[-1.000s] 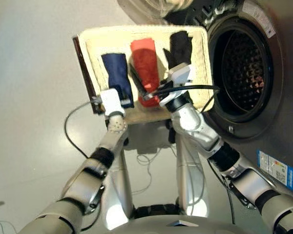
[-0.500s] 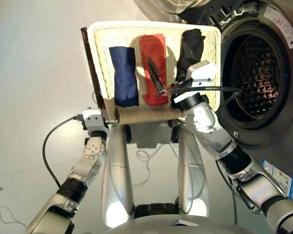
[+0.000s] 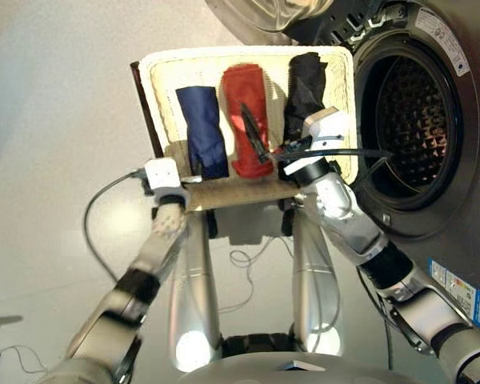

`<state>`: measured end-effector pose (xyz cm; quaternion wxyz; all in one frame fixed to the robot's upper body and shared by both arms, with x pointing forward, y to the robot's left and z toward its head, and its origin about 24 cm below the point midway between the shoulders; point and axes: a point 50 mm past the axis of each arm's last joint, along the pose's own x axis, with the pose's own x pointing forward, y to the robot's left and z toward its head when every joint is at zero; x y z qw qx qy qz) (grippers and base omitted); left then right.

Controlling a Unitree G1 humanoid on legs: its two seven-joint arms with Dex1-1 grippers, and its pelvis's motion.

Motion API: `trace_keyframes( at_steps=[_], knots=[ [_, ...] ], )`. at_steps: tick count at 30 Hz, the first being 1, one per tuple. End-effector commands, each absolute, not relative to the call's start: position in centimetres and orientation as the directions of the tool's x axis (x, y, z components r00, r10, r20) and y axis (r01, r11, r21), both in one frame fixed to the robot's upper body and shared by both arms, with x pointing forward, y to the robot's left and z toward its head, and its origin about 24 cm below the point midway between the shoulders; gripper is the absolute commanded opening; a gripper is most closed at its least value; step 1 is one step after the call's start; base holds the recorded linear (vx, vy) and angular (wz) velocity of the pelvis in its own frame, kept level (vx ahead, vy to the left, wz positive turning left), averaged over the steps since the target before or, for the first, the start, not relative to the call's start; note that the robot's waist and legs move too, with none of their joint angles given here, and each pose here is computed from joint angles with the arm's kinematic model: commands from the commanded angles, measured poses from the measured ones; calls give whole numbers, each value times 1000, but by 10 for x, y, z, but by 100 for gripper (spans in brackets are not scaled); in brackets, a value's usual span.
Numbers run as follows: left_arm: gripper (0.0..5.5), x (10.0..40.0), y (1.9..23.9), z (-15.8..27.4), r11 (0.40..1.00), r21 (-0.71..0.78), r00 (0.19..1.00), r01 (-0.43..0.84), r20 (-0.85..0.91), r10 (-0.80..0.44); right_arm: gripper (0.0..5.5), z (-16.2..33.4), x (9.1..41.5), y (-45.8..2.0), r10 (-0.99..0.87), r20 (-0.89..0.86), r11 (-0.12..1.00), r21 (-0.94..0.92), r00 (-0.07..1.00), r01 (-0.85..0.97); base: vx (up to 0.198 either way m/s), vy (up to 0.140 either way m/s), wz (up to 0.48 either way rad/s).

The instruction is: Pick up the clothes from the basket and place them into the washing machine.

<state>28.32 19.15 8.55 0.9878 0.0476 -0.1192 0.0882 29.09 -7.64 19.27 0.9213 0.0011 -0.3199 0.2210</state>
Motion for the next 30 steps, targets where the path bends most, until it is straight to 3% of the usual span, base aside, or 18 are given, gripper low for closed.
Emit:
trace_keyframes(
  at_steps=[1, 7, 16, 25, 30],
  knots=[
    [550, 274, 174, 114, 989, 51, 902, -136, 419, 103, 550, 234, 260, -76, 409, 764, 873, -169, 499, -458, 0, 0, 0],
    [550, 244, 174, 136, 989, 63, 837, -131, 543, 76, 550, 245, 248, -80, 385, 811, 875, -169, 441, -454, 0, 0, 0],
    [550, 232, 167, 158, 995, 52, 773, -86, 633, 34, 550, 250, 243, -83, 357, 831, 878, -143, 427, -456, 0, 0, 0],
    [550, 269, 115, 154, 987, 39, 813, 158, 562, -152, 550, 256, 238, -67, 389, 834, 827, -129, 390, -548, 0, 0, 0],
    [550, 291, 81, 149, 972, 63, 825, 227, 517, -226, 550, 254, 243, -55, 407, 818, 810, -117, 407, -575, 0, 0, 0]
  ],
)
